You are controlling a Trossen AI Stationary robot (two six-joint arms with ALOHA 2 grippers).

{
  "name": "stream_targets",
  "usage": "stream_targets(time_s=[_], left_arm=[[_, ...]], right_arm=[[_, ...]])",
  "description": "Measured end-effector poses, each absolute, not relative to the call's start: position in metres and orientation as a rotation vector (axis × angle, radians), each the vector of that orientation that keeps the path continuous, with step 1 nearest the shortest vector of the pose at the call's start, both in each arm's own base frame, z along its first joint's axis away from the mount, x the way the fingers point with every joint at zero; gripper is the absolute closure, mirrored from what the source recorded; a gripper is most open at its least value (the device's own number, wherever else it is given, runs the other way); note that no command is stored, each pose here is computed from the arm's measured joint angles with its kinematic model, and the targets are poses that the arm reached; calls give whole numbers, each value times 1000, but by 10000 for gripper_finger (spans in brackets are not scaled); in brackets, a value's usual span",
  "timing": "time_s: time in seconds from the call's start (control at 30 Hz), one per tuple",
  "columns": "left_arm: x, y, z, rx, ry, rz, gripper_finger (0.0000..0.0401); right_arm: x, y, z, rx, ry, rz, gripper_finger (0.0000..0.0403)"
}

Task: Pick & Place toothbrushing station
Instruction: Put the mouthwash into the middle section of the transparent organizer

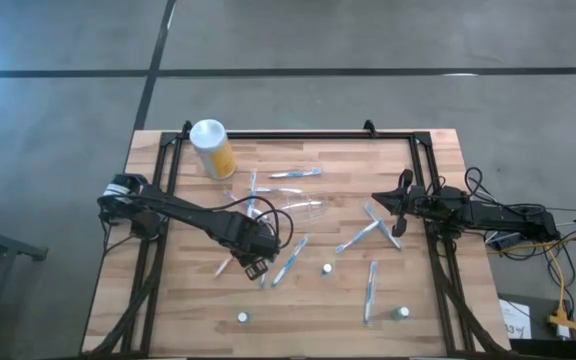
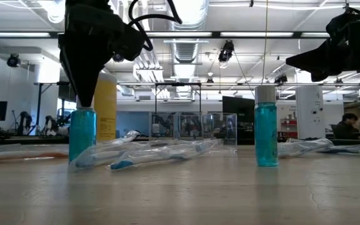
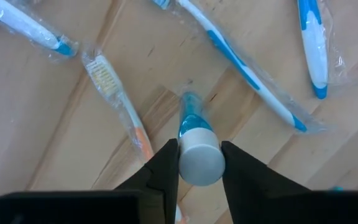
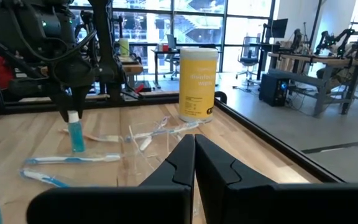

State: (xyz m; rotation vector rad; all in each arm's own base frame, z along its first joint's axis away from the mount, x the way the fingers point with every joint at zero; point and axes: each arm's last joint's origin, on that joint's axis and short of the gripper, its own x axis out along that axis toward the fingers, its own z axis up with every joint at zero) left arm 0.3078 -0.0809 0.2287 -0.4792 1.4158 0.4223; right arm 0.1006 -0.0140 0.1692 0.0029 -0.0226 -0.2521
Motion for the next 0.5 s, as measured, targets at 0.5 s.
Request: stream_targets(time_s=[0.5], left_arm=[[281, -70, 284, -334, 1240, 294, 303]], right_arm=[[101, -14, 169, 0, -23, -252, 394]])
